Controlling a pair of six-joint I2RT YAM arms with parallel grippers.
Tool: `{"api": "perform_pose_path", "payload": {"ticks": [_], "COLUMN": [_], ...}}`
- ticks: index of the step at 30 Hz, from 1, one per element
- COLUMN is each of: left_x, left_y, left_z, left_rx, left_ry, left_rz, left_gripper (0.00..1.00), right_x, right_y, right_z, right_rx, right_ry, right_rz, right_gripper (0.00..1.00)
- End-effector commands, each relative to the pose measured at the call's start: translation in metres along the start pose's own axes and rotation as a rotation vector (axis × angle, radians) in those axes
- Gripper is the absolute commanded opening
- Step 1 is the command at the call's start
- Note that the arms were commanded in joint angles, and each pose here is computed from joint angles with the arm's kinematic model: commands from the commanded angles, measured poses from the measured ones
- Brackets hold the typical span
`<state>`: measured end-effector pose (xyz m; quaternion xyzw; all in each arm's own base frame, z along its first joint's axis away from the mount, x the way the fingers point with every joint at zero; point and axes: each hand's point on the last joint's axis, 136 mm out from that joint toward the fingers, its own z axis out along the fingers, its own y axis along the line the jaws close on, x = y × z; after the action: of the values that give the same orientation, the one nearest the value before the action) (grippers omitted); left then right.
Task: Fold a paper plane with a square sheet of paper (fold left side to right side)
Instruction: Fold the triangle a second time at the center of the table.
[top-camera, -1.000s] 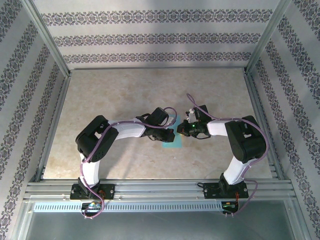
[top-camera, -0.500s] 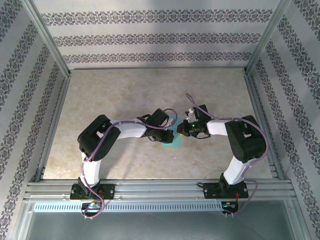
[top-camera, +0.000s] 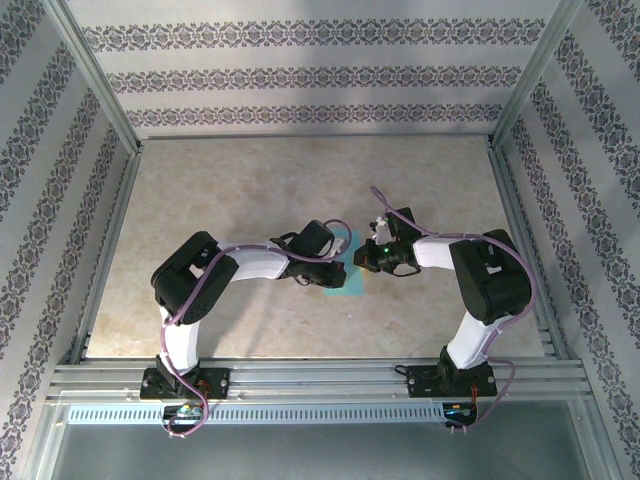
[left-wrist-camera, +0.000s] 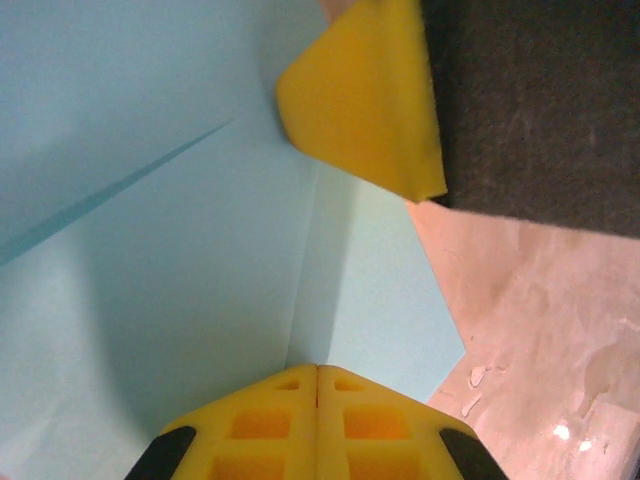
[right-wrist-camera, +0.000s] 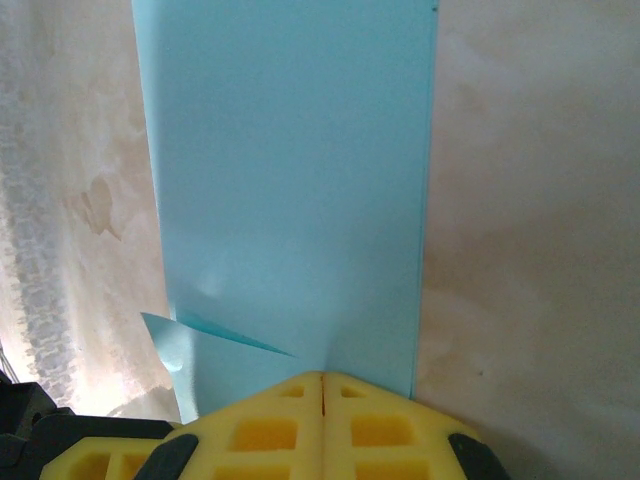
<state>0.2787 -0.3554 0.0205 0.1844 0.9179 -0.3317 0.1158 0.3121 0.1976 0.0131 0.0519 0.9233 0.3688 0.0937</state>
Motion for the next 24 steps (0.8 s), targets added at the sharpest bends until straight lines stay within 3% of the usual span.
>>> {"api": "perform_pose_path", "payload": {"ticks": [1,24], "left_x": [0.025,0.051], "left_y": [0.016,0.029], "left_z": [-0.004,-0.023], "left_rx": [-0.049,-0.064], "left_ry": [0.045,0.041], "left_rz": [-0.063,-0.085], "left_gripper": [0.00,0.00], "right_x": [0.025,0.021], "right_y": [-0.062,-0.069], "right_z": [0.003,-0.002], "right_rx": [0.223,0.247], "right_ry": [0.062,0.060], "right_rz": [0.084,0.091], "right_gripper": [0.00,0.00]}}
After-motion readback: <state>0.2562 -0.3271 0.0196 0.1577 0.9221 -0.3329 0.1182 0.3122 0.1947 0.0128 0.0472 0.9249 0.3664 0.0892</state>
